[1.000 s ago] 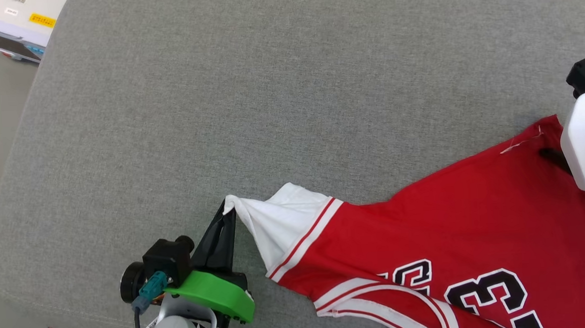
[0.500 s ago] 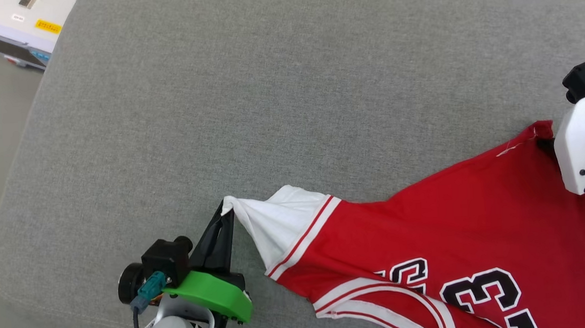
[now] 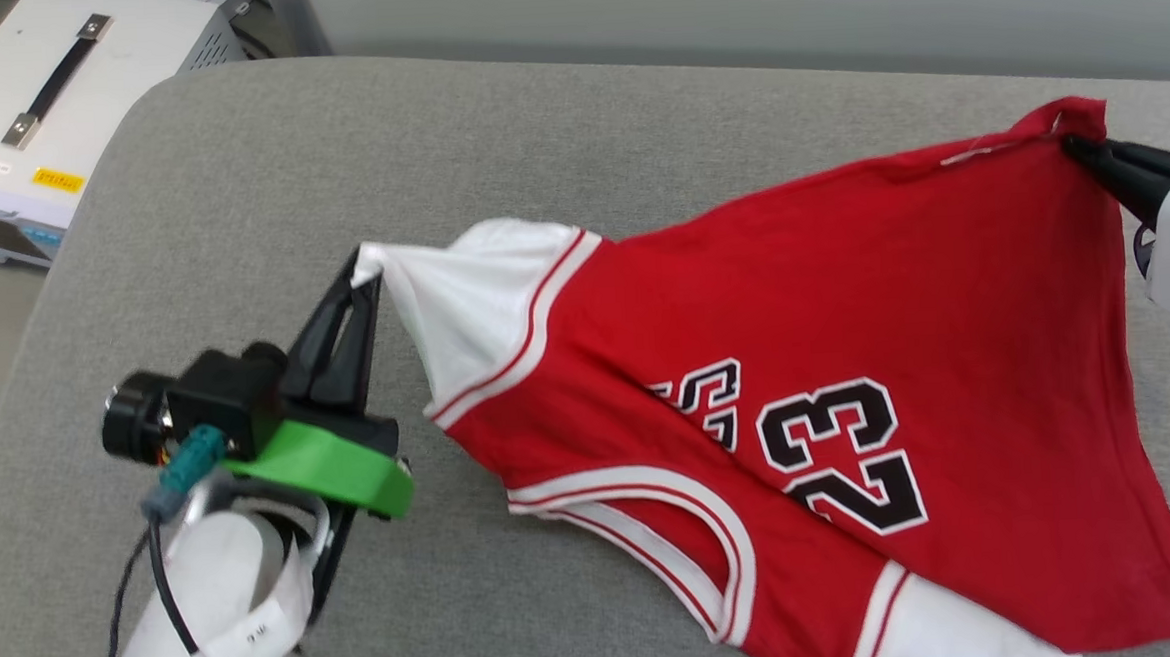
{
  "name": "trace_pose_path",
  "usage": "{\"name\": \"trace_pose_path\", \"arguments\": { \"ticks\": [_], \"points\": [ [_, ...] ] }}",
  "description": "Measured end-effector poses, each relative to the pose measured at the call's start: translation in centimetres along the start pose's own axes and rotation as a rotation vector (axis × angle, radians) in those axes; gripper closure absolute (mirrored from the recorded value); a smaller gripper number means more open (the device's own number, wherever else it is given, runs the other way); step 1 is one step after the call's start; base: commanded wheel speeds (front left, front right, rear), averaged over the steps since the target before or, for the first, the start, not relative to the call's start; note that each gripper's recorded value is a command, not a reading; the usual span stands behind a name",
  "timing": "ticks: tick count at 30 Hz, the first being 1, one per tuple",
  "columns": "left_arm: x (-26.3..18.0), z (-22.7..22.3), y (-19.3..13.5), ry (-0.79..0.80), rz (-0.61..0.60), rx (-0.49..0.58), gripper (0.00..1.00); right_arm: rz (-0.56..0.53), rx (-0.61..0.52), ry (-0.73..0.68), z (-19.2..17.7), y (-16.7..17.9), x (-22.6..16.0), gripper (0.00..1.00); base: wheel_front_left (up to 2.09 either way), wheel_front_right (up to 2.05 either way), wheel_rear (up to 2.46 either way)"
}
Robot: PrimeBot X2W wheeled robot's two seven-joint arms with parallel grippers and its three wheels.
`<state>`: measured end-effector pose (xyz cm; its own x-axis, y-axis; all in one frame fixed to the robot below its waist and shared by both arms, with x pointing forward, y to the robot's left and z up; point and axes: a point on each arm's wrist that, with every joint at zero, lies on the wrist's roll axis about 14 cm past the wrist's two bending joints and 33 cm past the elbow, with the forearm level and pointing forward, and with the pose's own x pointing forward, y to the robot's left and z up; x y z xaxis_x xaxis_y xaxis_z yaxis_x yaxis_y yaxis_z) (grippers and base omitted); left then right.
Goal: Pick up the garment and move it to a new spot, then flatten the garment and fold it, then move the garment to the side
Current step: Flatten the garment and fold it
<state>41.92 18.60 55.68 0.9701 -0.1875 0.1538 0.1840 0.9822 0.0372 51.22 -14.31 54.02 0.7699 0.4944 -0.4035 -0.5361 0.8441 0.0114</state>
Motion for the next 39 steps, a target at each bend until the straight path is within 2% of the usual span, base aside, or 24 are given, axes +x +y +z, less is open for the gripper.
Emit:
{"name": "trace_pose_path", "arguments": {
  "ticks": [13, 18, 26, 32, 39],
  "points": [
    [8.5, 16.4, -2.6, -0.367, -0.19, 0.183, 1.0, -0.081, -0.066, -0.375, 10.6, -1.4, -6.6, 1.0, 0.0, 0.0, 0.0],
    [11.2, 19.8, -3.5, -0.426, -0.23, 0.202, 1.0, -0.123, -0.101, -0.461, 13.7, -2.5, -7.4, 1.0, 0.0, 0.0, 0.0],
    [17.4, 24.6, -4.6, -0.485, -0.271, 0.273, 1.0, -0.194, -0.146, -0.517, 18.0, -5.2, -5.4, 1.0, 0.0, 0.0, 0.0],
    [22.3, 28.3, -4.4, -0.553, -0.266, 0.275, 1.0, -0.271, -0.178, -0.587, 22.5, -8.2, -3.1, 1.0, 0.0, 0.0, 0.0],
    [26.2, 28.5, -4.9, -0.603, -0.28, 0.298, 1.0, -0.367, -0.225, -0.679, 26.3, -11.8, -0.9, 1.0, 0.0, 0.0, 0.0]
  ]
}}
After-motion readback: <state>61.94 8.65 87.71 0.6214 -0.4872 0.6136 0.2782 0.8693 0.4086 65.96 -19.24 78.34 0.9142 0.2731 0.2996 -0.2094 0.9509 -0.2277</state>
